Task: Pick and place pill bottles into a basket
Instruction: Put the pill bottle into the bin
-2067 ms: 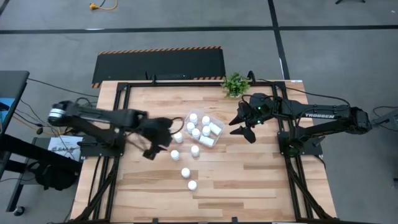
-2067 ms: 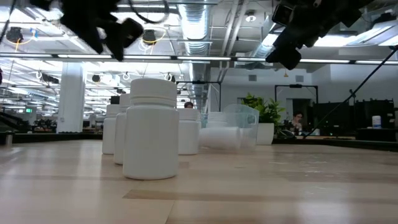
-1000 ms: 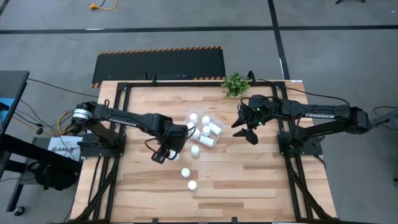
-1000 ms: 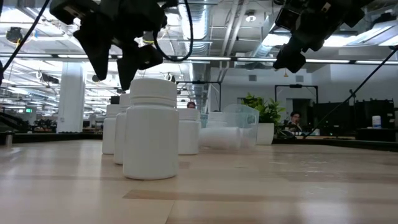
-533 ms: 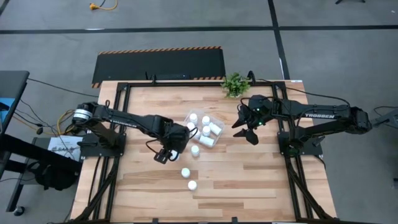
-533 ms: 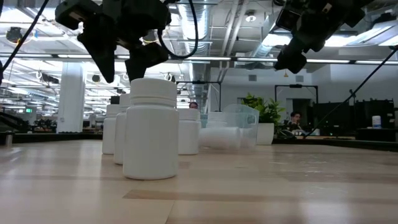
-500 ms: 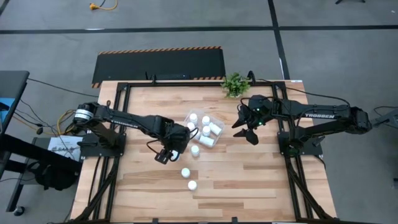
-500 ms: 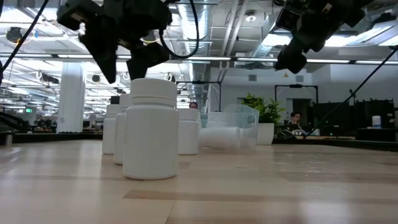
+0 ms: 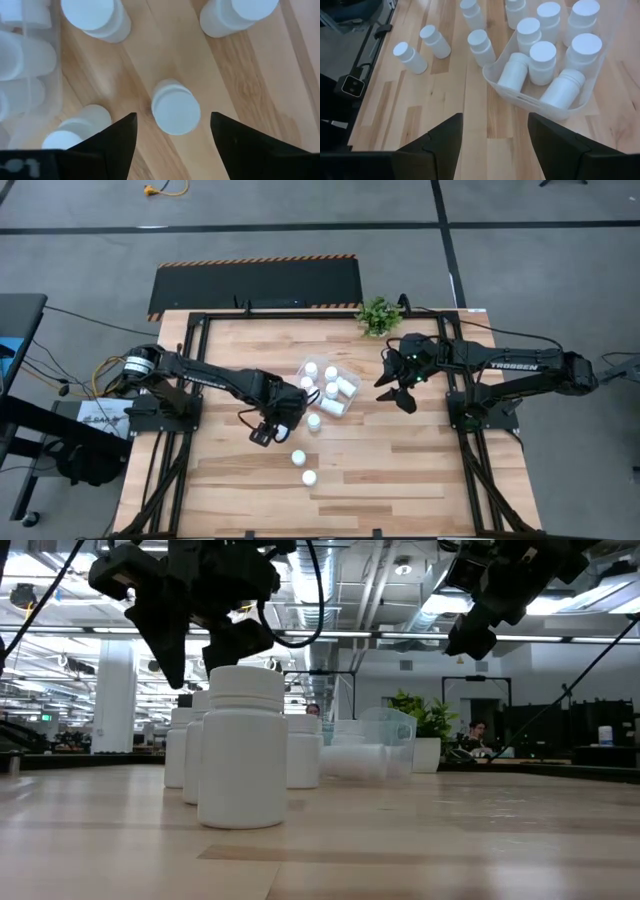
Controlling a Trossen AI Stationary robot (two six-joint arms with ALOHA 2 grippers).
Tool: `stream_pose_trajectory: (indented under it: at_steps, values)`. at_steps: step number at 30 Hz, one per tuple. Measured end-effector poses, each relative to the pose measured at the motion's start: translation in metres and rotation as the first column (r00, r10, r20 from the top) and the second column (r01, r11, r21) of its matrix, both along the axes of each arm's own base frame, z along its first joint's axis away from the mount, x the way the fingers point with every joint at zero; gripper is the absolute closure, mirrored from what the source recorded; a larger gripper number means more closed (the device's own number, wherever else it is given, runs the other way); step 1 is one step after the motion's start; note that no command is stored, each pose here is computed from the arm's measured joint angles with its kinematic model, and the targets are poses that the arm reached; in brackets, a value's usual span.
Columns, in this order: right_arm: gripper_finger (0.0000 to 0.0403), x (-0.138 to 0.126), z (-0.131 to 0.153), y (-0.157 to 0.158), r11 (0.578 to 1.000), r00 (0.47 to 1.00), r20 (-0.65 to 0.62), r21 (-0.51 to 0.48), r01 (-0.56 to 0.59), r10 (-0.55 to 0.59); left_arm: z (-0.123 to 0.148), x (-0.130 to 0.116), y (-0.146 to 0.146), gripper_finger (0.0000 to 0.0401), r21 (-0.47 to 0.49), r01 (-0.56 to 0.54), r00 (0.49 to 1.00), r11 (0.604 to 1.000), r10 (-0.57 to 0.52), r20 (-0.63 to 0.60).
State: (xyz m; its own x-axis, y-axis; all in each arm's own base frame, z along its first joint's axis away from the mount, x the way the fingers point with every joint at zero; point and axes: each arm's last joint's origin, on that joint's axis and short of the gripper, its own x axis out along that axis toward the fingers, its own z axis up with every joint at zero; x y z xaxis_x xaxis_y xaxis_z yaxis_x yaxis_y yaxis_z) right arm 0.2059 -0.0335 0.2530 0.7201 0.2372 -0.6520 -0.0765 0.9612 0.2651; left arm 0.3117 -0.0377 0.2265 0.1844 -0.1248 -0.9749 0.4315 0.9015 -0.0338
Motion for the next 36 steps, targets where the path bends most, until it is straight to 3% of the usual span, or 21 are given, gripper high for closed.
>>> stream_pose_trajectory:
  at_steps: [8,14,19,36]
  values:
    - [0.0184,0.000,0.000,0.003,0.999,1.000,0.005,-0.018,-0.029,0.029,-0.011,-0.003,-0.004,0.0161,-0.036,-0.013,1.000,0.999,0.013,-0.005]
    - [0.0184,0.003,0.002,0.017,0.974,0.973,0.063,-0.068,-0.216,0.220,-0.012,-0.003,-0.005,0.0161,-0.038,-0.016,1.000,0.999,0.016,-0.005]
    - [0.0184,0.003,0.002,0.026,0.951,0.951,0.079,-0.109,-0.290,0.299,-0.012,-0.003,-0.005,0.0161,-0.038,-0.016,1.000,0.999,0.015,-0.004]
    - [0.0184,0.004,0.002,0.029,0.946,0.947,0.079,-0.116,-0.303,0.313,-0.015,-0.004,-0.005,0.0161,-0.038,-0.026,1.000,0.999,0.025,-0.016]
